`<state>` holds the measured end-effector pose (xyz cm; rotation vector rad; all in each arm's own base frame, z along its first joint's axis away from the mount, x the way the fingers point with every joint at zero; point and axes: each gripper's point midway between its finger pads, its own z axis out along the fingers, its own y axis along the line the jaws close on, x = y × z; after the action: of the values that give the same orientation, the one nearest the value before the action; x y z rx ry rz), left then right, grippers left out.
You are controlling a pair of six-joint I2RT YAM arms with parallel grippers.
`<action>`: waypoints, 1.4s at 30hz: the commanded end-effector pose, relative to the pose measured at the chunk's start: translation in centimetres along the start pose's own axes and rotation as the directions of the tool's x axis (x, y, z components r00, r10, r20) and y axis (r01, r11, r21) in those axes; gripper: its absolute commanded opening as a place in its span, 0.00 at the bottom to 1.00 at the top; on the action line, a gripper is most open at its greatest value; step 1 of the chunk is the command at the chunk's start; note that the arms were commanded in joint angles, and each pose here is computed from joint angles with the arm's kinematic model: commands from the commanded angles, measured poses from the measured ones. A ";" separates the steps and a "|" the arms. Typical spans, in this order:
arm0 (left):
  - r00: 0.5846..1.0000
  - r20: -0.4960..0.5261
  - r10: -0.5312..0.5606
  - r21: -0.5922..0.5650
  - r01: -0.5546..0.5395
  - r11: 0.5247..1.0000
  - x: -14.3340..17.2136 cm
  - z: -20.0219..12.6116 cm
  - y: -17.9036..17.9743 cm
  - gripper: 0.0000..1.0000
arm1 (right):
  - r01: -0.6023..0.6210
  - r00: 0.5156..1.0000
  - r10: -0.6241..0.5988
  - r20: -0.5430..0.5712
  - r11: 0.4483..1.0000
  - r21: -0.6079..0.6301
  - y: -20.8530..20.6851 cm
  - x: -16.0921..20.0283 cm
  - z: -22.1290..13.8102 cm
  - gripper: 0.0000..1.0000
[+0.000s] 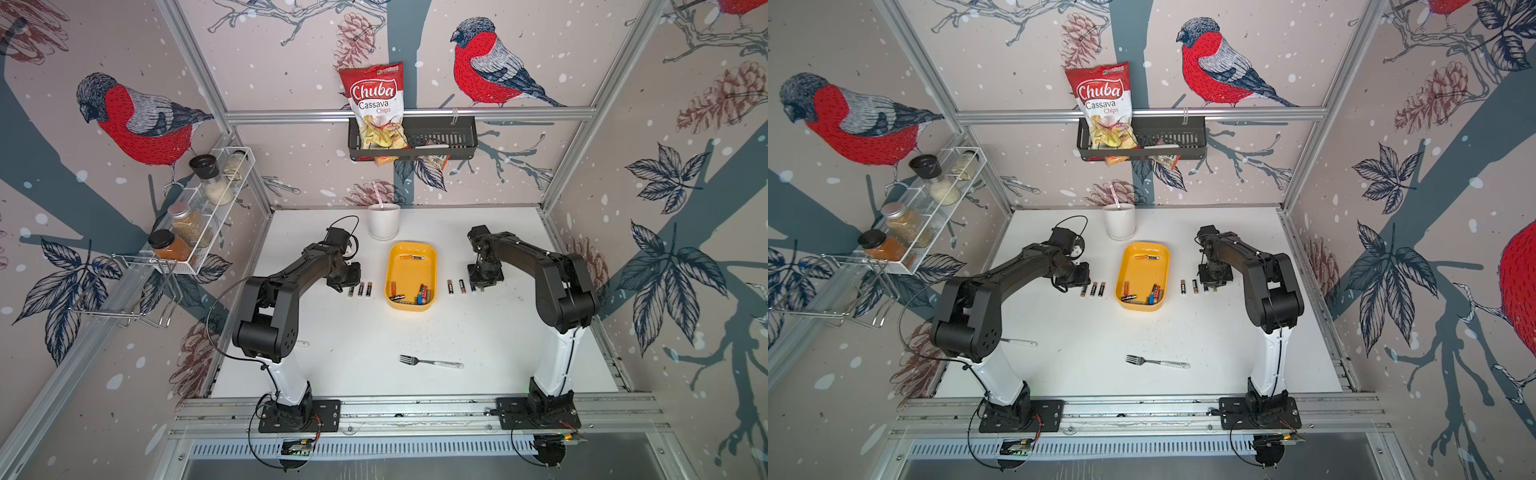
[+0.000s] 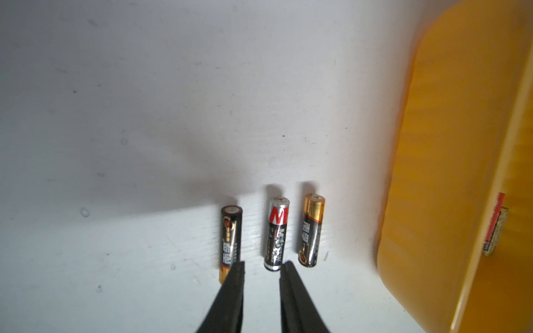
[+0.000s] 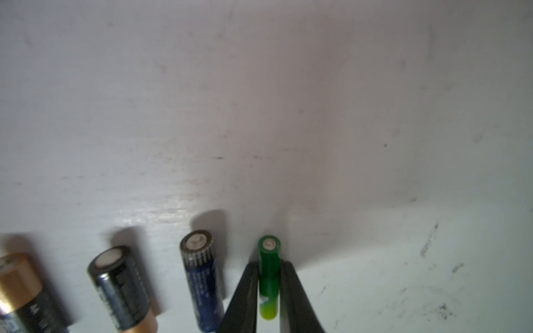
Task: Take the batteries out of the storage box
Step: Place the battery at the center of the board.
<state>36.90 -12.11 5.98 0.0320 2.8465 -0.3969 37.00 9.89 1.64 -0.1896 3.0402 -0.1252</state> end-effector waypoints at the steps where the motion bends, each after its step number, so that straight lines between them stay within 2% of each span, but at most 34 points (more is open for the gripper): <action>1: 1.000 0.010 0.000 0.003 0.000 1.000 -0.1 -0.3 -0.1 0.27 | 0.006 1.000 -0.006 0.006 1.000 -0.002 0.0 -0.1 -0.1 0.22; 19: 1.000 0.023 0.005 0.000 -0.005 1.000 -0.7 -1.1 -0.3 0.27 | 0.004 1.000 -0.004 0.027 1.000 -0.003 -0.1 -0.8 -1.1 0.26; 31: 0.997 0.072 0.022 -0.042 -0.019 0.999 -2.4 -3.7 -0.9 0.27 | -0.002 0.998 0.003 0.062 1.000 -0.014 0.1 -1.6 -3.1 0.26; 37: 0.992 0.111 0.061 -0.087 -0.051 0.995 -3.6 -5.8 -2.4 0.27 | -0.003 0.995 0.007 0.100 0.999 -0.038 0.7 -2.5 -4.8 0.26; 42: 0.986 0.120 0.115 -0.105 -0.103 0.989 -3.8 -6.8 -5.5 0.27 | -0.005 0.991 0.015 0.136 0.997 -0.071 1.4 -3.4 -6.3 0.27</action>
<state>39.19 -15.40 14.42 0.1428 2.6969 -0.2861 39.74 11.77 7.27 -0.1879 2.9102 -0.0338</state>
